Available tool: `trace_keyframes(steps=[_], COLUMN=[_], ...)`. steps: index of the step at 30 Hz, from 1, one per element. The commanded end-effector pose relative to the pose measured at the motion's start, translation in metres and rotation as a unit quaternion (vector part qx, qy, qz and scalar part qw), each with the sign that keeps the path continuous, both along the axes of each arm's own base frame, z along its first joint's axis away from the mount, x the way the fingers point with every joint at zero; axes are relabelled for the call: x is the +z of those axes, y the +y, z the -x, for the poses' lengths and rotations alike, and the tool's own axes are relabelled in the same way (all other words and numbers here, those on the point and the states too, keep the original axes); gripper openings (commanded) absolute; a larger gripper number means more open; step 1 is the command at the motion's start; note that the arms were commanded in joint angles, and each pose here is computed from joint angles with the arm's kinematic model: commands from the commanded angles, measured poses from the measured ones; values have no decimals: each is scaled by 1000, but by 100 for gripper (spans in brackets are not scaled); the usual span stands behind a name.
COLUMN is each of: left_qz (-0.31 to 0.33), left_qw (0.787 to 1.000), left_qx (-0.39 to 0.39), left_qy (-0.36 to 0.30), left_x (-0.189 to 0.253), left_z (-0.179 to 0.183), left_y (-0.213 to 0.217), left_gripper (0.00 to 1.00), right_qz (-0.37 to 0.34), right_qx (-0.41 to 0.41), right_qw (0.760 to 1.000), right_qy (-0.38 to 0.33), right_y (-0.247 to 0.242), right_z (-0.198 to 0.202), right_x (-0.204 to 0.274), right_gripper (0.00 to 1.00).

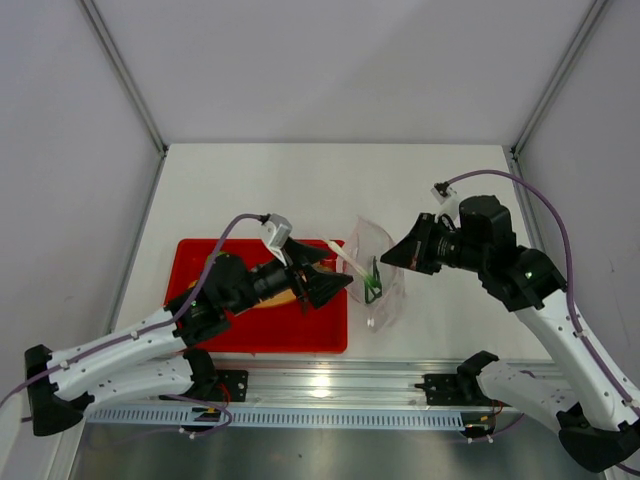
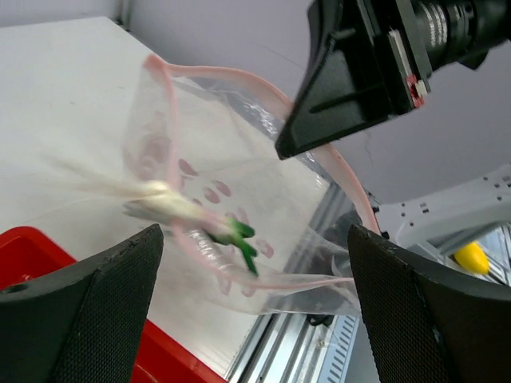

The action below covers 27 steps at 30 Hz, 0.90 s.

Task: Place the food in the zip-top bag and seal the zipper
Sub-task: Place the fake vegetable in the zipper food storage bag, then pick up the fake food from the bin.

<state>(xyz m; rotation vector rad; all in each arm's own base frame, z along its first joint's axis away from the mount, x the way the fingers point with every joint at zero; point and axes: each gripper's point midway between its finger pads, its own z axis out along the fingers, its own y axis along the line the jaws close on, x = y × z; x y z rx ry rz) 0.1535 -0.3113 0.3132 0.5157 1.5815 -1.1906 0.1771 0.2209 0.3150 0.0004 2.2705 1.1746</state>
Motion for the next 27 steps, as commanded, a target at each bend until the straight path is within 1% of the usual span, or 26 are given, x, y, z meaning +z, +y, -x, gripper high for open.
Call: trace_keyframes(steps=[1,7,10,11,14,17,23,25,27], left_qz=[18,79,64,32,21,12,-3,2,-7], left_qw=[998,995,995,995,994,994,996,996,995], left_qx=[59,43,79,97,99,102,63,63,74], left_qy=[1,-31,-6,18,31,48,58,60,63], left_x=[25,55,60,43,42,32,20,20,13], left_z=[-10,9,-1,-7,-10,-13,-10,-10,-12], left_y=[23,44,50,52,48,41,19,19,24], left_gripper=[96,89,85,81,76,76,74,74,74], right_qz=[-6,3,-3,-5,-6,-7,0,4,19], right_qx=[17,23,27,28,28,27,21,21,11], right_qw=[999,999,999,999,998,998,998,998,998], right_qy=[-42,-43,-46,-46,-48,-50,-52,-51,-54], right_y=[-2,-4,-2,-2,-2,-4,-7,-7,-12], right_z=[5,8,10,11,11,13,13,13,10], right_x=[17,11,12,13,15,16,14,11,6], right_gripper=[0,0,0,0,0,0,0,0,0])
